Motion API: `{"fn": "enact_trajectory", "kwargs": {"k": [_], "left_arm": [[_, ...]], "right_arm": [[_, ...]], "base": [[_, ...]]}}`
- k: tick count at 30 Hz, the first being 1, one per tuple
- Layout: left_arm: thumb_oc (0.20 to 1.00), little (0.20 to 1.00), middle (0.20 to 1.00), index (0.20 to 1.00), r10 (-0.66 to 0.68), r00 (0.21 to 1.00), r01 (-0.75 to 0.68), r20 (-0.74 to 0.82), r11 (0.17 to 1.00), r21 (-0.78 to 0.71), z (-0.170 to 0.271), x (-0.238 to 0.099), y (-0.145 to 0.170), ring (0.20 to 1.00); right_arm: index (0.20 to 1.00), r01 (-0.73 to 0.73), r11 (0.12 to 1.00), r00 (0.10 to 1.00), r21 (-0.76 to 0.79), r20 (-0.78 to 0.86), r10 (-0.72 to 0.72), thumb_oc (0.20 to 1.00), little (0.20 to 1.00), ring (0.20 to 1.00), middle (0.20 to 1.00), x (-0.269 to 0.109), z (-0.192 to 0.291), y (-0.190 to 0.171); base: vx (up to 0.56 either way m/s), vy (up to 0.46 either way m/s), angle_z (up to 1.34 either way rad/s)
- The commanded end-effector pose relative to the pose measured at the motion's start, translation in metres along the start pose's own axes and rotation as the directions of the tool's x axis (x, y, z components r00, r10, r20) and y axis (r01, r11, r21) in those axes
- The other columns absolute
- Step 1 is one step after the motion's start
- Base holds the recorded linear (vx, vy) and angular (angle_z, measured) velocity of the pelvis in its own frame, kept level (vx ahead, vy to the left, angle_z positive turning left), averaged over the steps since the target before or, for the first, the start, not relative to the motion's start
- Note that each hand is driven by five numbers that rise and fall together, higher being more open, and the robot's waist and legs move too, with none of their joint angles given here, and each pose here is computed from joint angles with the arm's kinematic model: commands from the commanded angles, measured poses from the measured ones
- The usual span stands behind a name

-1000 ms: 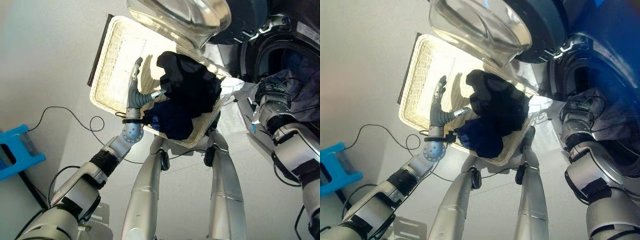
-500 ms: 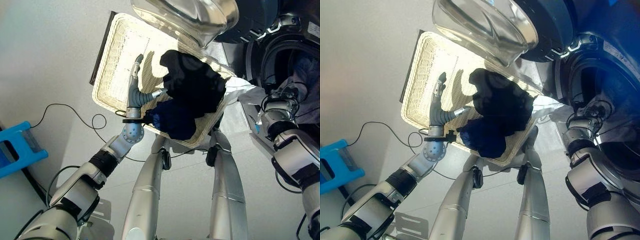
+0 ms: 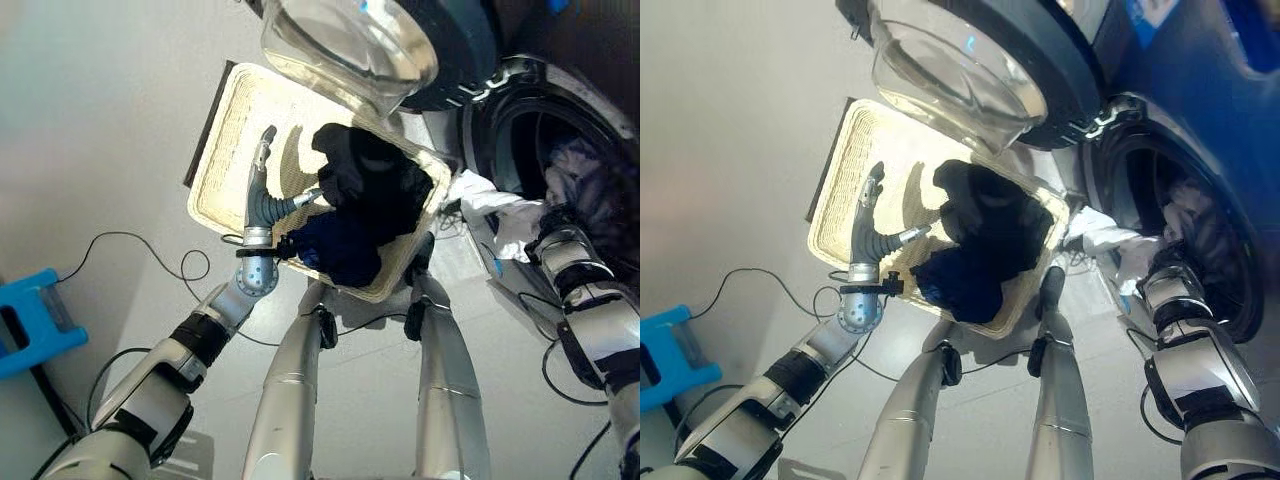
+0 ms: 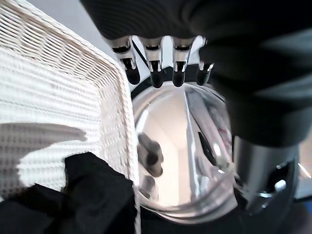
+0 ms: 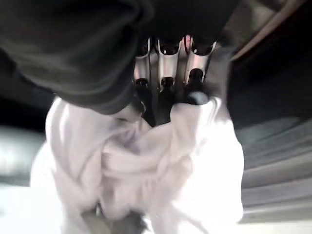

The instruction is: Put the clothes into the washing machine.

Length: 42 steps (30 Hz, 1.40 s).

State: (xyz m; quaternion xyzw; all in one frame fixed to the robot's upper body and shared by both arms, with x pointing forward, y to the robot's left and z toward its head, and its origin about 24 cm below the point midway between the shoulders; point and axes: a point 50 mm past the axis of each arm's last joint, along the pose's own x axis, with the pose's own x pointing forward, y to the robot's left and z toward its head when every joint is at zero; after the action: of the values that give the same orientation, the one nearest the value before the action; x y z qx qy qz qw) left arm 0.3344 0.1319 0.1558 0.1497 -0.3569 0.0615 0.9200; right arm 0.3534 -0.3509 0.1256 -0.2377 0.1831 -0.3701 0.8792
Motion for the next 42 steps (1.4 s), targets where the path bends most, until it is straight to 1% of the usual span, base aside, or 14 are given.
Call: {"fn": "enact_trajectory", "kwargs": {"k": [1, 2, 8, 10, 11, 14, 16, 23, 30, 36, 37, 38, 41, 42], "left_arm": [[1.0, 1.0, 1.0, 1.0, 0.053, 0.998, -0.051, 0.036, 0.997, -0.05, 0.006, 0.002, 0.006, 1.0], [1.0, 1.0, 1.0, 1.0, 0.056, 0.998, -0.055, 0.025, 0.997, -0.047, 0.004, 0.002, 0.008, 1.0], [1.0, 1.0, 1.0, 1.0, 0.059, 0.998, -0.058, 0.004, 0.998, -0.039, 0.001, 0.003, 0.013, 1.0], [1.0, 1.0, 1.0, 1.0, 0.067, 0.998, -0.067, -0.009, 0.997, -0.036, 0.0, 0.004, 0.016, 1.0], [1.0, 1.0, 1.0, 1.0, 0.067, 0.998, -0.067, -0.011, 0.997, -0.036, -0.001, 0.004, 0.017, 1.0], [1.0, 1.0, 1.0, 1.0, 0.061, 0.998, -0.062, -0.02, 0.998, -0.033, -0.002, 0.005, 0.018, 1.0], [1.0, 1.0, 1.0, 1.0, 0.06, 0.998, -0.061, -0.031, 0.998, -0.034, -0.002, 0.004, 0.016, 1.0], [1.0, 1.0, 1.0, 1.0, 0.052, 0.998, -0.053, -0.034, 0.998, -0.034, 0.002, 0.01, 0.012, 1.0], [1.0, 1.0, 1.0, 1.0, 0.046, 0.998, -0.047, -0.044, 0.998, -0.031, 0.001, 0.013, 0.016, 1.0], [1.0, 1.0, 1.0, 1.0, 0.041, 0.999, -0.042, -0.033, 0.998, -0.041, 0.003, 0.017, 0.016, 1.0], [1.0, 1.0, 1.0, 1.0, 0.041, 0.999, -0.043, -0.034, 0.998, -0.044, 0.003, 0.018, 0.016, 1.0], [1.0, 1.0, 1.0, 1.0, 0.039, 0.999, -0.041, -0.037, 0.998, -0.046, 0.003, 0.018, 0.015, 1.0], [1.0, 1.0, 1.0, 1.0, 0.038, 0.999, -0.039, -0.034, 0.998, -0.047, 0.003, 0.019, 0.015, 1.0], [1.0, 1.0, 1.0, 1.0, 0.036, 0.999, -0.038, -0.033, 0.998, -0.048, 0.003, 0.018, 0.014, 1.0]], "right_arm": [[0.2, 0.108, 0.984, 0.993, 0.142, -0.072, -0.099, 0.2, 0.2, 0.2, 0.2, 0.007, -0.029, -0.029], [0.2, 0.126, 0.942, 0.991, 0.312, -0.077, -0.107, 0.2, 0.2, 0.2, 0.2, 0.007, -0.025, -0.03], [0.2, 0.146, 0.773, 0.989, 0.618, -0.087, -0.117, 0.2, 0.2, 0.2, 0.2, 0.006, -0.02, -0.032], [0.2, 0.119, 0.522, 0.993, 0.844, -0.086, -0.087, 0.2, 0.2, 0.2, 0.2, 0.004, -0.011, -0.031], [0.2, 0.113, 0.482, 0.993, 0.869, -0.084, -0.082, 0.2, 0.2, 0.2, 0.2, 0.004, -0.01, -0.032], [0.2, 0.095, 0.164, 0.994, 0.982, -0.085, -0.067, 0.2, 0.2, 0.2, 0.2, 0.004, -0.005, -0.035], [0.2, 0.02, -0.175, 0.995, 0.984, -0.037, -0.094, 0.2, 0.2, 0.2, 0.2, -0.001, 0.011, -0.036], [0.2, -0.229, -0.566, 0.956, 0.792, 0.074, -0.283, 0.2, 0.2, 0.2, 0.2, -0.019, 0.061, -0.055], [0.2, -0.318, -0.723, 0.928, 0.614, 0.047, -0.368, 0.2, 0.2, 0.2, 0.2, -0.028, 0.08, -0.064], [0.2, -0.319, -0.704, 0.92, 0.635, 0.029, -0.39, 0.2, 0.2, 0.2, 0.2, -0.028, 0.085, -0.067], [0.489, -0.319, -0.669, 0.919, 0.671, 0.047, -0.391, 0.489, 0.489, 0.489, 0.489, -0.028, 0.088, -0.068], [1.0, -0.323, -0.584, 0.918, 0.745, 0.097, -0.384, 1.0, 1.0, 1.0, 1.0, -0.028, 0.093, -0.069], [1.0, -0.319, -0.513, 0.918, 0.797, 0.127, -0.375, 1.0, 1.0, 1.0, 1.0, -0.027, 0.095, -0.068], [1.0, -0.271, -0.319, 0.935, 0.908, 0.169, -0.313, 1.0, 1.0, 1.0, 1.0, -0.023, 0.092, -0.06]], "base": [[0.03, 0.021, -0.05], [0.03, 0.018, -0.1], [0.02, 0.013, -0.08], [0.03, 0.01, -0.08], [0.02, 0.002, -0.07], [0.01, -0.006, -0.06], [0.0, 0.0, 0.0], [0.0, 0.0, 0.0], [0.0, -0.011, -0.03], [0.0, 0.0, 0.0], [0.0, 0.0, 0.0], [0.0, 0.0, 0.0], [0.0, 0.0, 0.0], [0.0, 0.0, 0.0]]}}
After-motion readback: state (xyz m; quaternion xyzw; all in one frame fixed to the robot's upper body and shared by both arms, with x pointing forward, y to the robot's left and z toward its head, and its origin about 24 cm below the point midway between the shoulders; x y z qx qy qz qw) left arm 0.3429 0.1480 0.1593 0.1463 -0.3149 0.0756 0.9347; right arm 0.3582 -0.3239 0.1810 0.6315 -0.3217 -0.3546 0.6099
